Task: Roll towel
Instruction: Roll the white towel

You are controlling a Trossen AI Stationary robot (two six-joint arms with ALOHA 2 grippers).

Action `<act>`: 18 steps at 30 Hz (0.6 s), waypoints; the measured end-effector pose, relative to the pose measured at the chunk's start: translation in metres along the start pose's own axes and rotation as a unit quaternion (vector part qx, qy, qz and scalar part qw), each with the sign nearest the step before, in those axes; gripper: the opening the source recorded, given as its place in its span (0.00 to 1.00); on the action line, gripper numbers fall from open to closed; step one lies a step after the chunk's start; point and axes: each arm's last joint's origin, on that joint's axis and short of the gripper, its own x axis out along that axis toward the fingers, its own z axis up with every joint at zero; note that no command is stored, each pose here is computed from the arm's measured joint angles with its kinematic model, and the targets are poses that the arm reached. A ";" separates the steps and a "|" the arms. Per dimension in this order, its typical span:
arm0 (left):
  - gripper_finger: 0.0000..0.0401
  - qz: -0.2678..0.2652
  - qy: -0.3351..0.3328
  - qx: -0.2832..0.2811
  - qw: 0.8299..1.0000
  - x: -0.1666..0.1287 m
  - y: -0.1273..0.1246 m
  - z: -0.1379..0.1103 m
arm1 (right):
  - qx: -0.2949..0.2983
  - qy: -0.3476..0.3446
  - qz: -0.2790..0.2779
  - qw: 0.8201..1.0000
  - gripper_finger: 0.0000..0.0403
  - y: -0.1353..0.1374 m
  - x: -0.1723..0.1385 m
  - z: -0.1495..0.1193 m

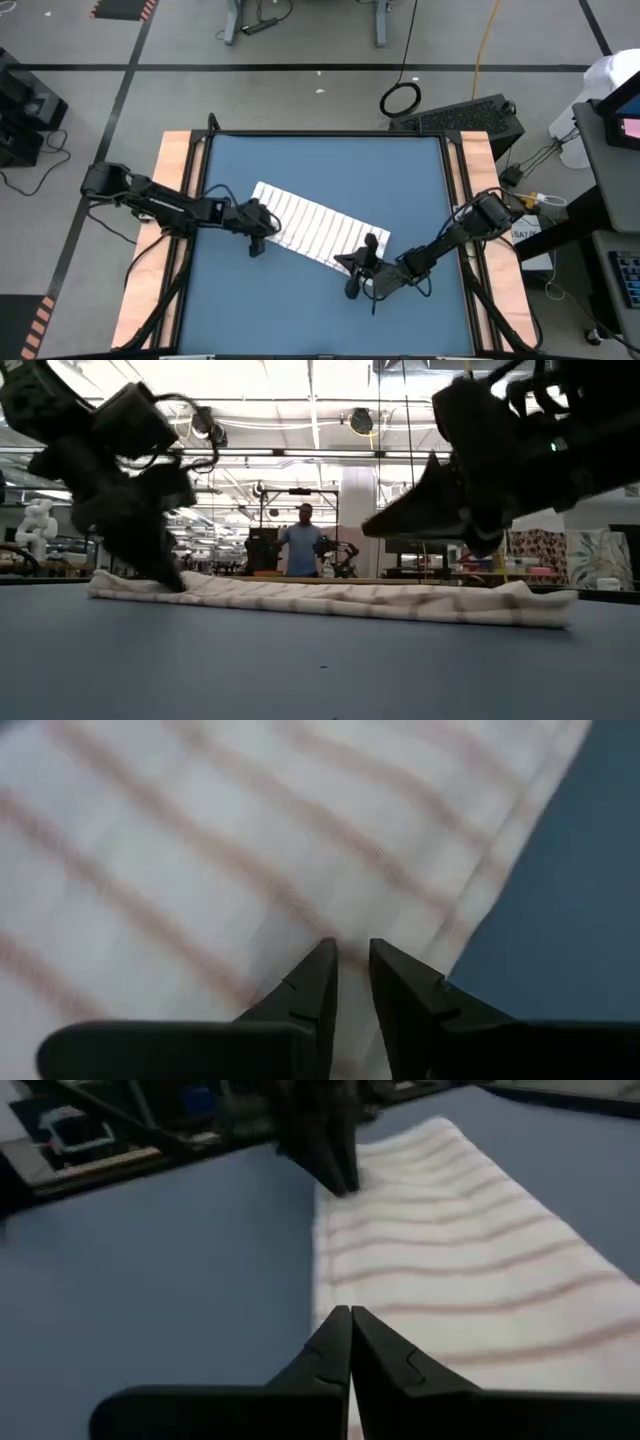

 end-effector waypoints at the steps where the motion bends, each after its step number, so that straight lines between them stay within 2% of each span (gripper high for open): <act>1: 0.17 0.005 0.006 -0.003 1.000 0.001 0.001 -0.004 | 0.000 -0.001 0.001 1.000 0.00 0.000 0.000 0.000; 5: 0.17 0.018 0.011 -0.013 1.000 0.000 0.005 -0.014 | 0.006 0.019 -0.014 1.000 0.00 -0.005 0.008 -0.014; 12: 0.17 0.003 -0.019 -0.008 1.000 -0.012 0.002 -0.002 | 0.034 0.035 -0.049 0.998 0.00 -0.013 0.016 -0.050; 14: 0.17 -0.002 -0.036 -0.011 0.999 -0.016 0.000 0.003 | 0.029 0.033 -0.051 0.998 0.00 -0.010 0.016 -0.053; 18: 0.17 0.001 -0.022 -0.020 1.000 -0.020 0.001 0.000 | 0.026 0.035 -0.032 0.999 0.00 0.001 0.015 -0.046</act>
